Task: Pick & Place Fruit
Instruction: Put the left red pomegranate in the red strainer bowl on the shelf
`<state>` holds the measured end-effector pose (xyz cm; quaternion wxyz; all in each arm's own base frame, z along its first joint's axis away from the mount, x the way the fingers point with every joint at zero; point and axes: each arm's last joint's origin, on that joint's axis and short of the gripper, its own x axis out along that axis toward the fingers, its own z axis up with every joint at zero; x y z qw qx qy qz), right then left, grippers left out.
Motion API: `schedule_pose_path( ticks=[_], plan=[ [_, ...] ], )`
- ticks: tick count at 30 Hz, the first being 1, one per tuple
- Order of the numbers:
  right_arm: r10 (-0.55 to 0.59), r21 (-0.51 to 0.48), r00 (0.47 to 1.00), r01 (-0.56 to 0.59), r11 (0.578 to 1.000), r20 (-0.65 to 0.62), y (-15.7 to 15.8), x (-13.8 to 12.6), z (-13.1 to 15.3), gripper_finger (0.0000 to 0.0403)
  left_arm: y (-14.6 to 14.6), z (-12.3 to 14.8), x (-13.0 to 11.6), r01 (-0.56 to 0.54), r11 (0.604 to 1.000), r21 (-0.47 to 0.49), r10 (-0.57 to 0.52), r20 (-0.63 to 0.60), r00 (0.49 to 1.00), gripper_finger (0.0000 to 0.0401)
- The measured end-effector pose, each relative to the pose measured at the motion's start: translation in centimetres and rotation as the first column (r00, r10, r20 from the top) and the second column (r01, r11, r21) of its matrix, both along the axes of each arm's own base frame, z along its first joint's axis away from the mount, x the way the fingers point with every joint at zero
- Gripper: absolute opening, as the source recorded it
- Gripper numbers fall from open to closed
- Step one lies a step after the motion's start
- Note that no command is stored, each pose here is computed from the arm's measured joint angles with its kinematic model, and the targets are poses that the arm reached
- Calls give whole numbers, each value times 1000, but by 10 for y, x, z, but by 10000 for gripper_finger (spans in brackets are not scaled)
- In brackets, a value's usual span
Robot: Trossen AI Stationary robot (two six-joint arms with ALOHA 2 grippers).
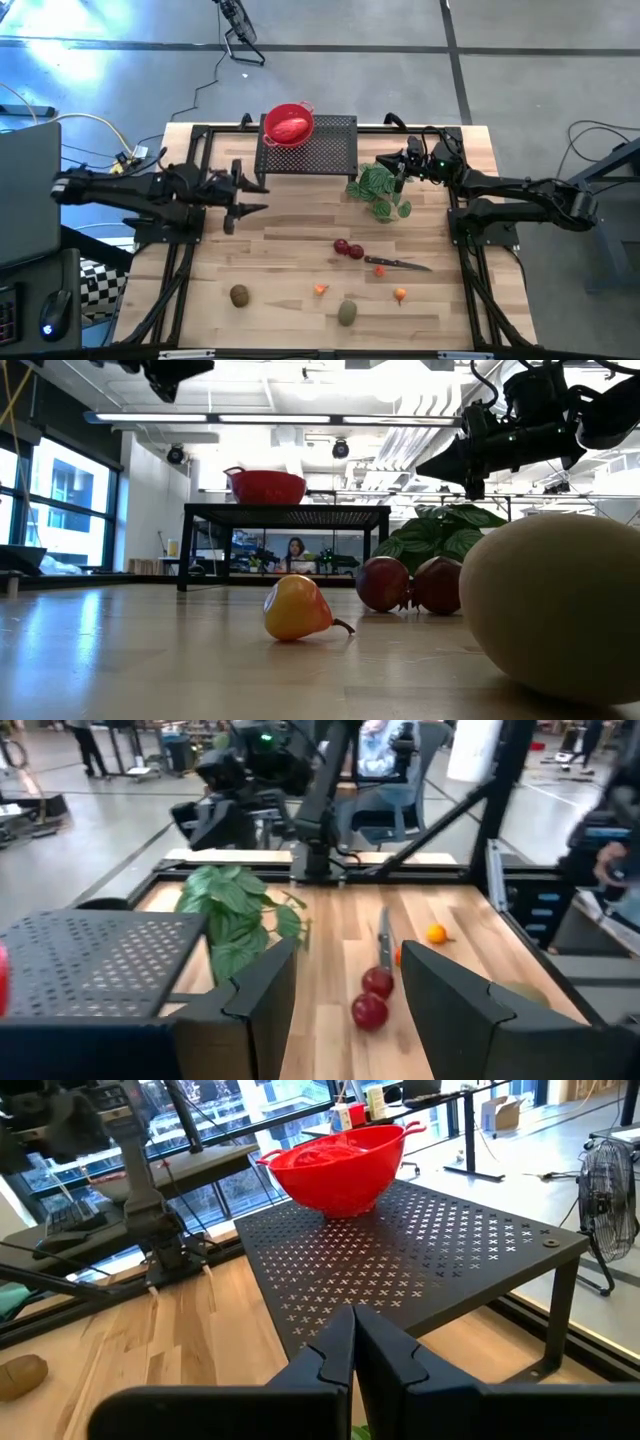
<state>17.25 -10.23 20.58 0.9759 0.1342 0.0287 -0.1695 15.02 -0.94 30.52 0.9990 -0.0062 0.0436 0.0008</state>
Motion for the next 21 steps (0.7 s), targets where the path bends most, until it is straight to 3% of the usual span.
schedule_pose_path(
  ticks=[12, 21],
  plan=[
    [1, 1, 1000, -1, 1000, -1, 0, 0, 0, 3, -29, -6, 2, 37, 999, 25, -36, -49, 998, 175],
    [9, 2, 1000, -9, 1000, -1, 0, 0, 0, 3, -33, -12, 9, 43, 999, 31, -40, -91, 995, 175]
  ],
)
